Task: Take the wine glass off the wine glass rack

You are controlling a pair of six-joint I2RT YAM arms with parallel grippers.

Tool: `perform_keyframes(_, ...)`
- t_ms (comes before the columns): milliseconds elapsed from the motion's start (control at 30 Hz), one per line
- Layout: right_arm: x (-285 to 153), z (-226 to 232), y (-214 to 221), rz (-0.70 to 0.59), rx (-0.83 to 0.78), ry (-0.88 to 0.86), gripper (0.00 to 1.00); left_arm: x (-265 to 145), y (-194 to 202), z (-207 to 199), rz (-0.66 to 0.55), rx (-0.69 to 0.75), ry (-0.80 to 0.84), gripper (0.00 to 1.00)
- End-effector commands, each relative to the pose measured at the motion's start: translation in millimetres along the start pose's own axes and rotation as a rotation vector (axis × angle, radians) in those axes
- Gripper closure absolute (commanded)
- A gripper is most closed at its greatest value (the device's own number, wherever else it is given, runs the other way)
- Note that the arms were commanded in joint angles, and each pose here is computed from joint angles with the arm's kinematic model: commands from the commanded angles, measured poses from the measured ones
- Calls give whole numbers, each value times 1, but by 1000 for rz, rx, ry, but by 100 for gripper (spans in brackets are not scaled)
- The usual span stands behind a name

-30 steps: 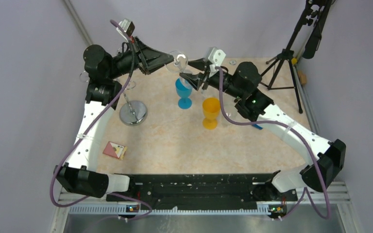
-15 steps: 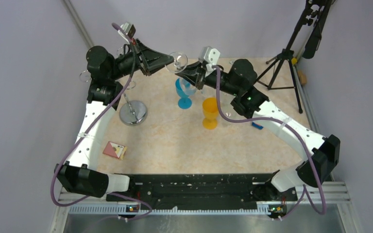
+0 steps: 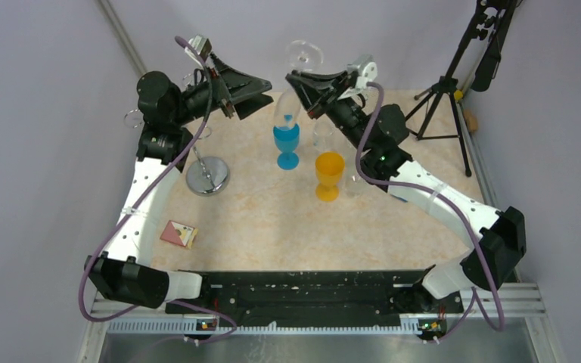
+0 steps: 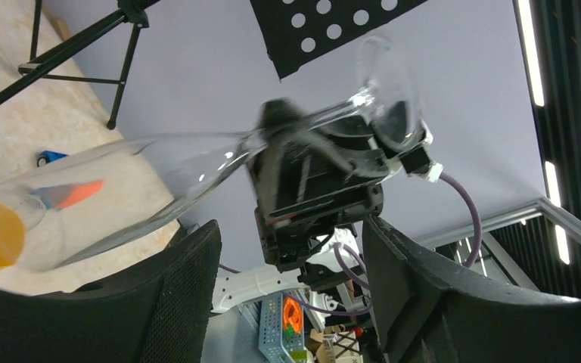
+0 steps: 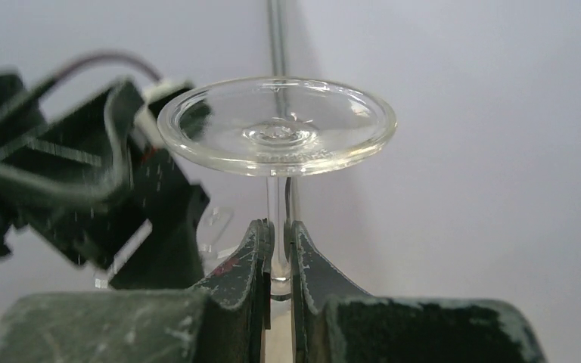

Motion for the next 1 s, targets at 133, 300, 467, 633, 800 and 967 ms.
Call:
perform_keyframes(133, -15, -44, -119, -491, 254, 382, 100, -5, 0, -2, -116, 87, 5, 26)
perform_keyframes(300, -20, -45, -132, -555, 399, 398, 100, -6, 3, -6, -131, 76, 61, 24)
perform_keyframes(467, -16, -34, -132, -570, 443, 306, 100, -7, 9, -22, -50, 15, 190, 35)
perform_keyframes(633, -15, -34, -121, -545, 474, 329, 100, -9, 14, -34, -13, 17, 243, 50)
perform_keyframes(800, -13, -34, -116, -539, 503, 338, 100, -9, 16, -40, 16, 6, 271, 51)
perform_keyframes(967, -10, -32, -112, -544, 541, 328, 100, -8, 15, -39, 32, -6, 284, 47)
Point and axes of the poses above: each gripper's point midway between its finger pads, its own x axis out along the fingers, its own z axis along the line the jaws close on, y = z × x, the point moved 8 cm from there along -x, back along the fingers, and after that the axes turned 15 degrees about -x, right-handed, at the moved point
